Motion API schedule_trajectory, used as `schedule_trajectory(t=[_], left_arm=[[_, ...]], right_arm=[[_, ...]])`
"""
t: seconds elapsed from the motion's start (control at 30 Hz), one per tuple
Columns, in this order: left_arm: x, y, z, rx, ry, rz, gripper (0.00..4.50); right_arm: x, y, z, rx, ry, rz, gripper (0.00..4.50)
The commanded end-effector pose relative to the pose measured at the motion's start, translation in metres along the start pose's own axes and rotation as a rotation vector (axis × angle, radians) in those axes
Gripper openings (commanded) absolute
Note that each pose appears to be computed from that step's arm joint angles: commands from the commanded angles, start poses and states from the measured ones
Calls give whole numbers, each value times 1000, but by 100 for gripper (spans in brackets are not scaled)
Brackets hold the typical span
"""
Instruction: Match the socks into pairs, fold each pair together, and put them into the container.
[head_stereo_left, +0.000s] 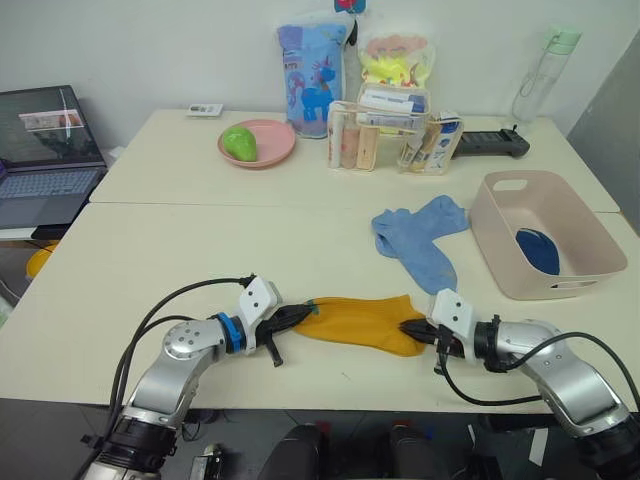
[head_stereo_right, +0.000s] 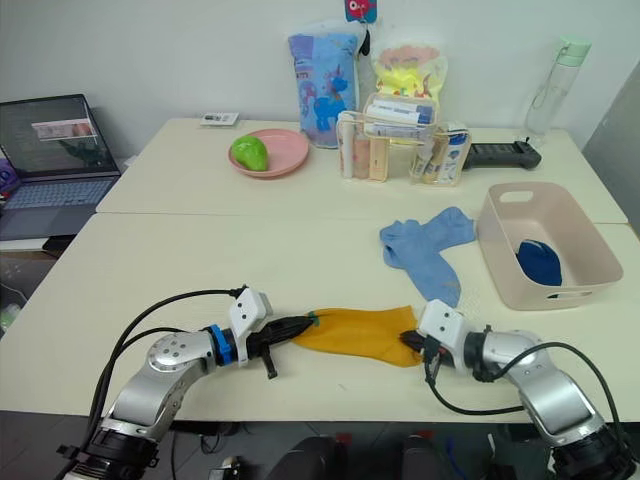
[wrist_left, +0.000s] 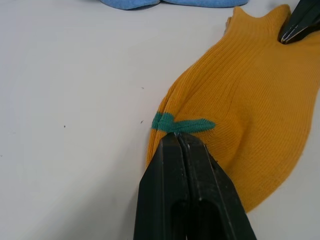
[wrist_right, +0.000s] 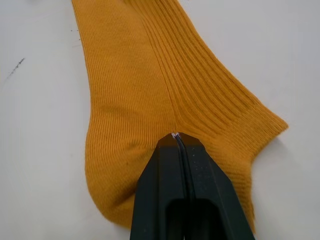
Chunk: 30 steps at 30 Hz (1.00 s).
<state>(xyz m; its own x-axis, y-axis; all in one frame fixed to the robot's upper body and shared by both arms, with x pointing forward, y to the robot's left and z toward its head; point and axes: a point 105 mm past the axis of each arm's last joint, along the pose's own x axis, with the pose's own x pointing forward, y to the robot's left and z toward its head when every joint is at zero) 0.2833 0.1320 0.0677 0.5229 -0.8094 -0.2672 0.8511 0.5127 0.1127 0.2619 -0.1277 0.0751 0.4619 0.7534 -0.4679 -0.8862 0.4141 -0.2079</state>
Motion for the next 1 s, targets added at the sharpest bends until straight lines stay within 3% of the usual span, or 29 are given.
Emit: schedule_trajectory(t=[0.03,0.23,0.47,0.67,0.8,0.9,1.0], left_arm=[[-2,-6,23,52,-75,-46,1],[5,-9,32,79,-68,-85,1],[5,-9,0,171,110,-115,1],[6,-1,7,164,75,-73,1],[9,-3,29,120,-26,-73,1],[7,-2,42,91,-86,-63,1],[3,0,51,77,-122,-51,0]], right_arm=[[-5,1,28,-17,-110,8,0],[7,10,29,-6,-118,43,0],[5,20,1,-50,13,70,0],[-13,14,-1,-17,14,38,0],[-22,7,21,101,-108,-10,0],[-29,-3,21,155,-116,-76,0],[-34,-8,11,201,-87,-117,88]])
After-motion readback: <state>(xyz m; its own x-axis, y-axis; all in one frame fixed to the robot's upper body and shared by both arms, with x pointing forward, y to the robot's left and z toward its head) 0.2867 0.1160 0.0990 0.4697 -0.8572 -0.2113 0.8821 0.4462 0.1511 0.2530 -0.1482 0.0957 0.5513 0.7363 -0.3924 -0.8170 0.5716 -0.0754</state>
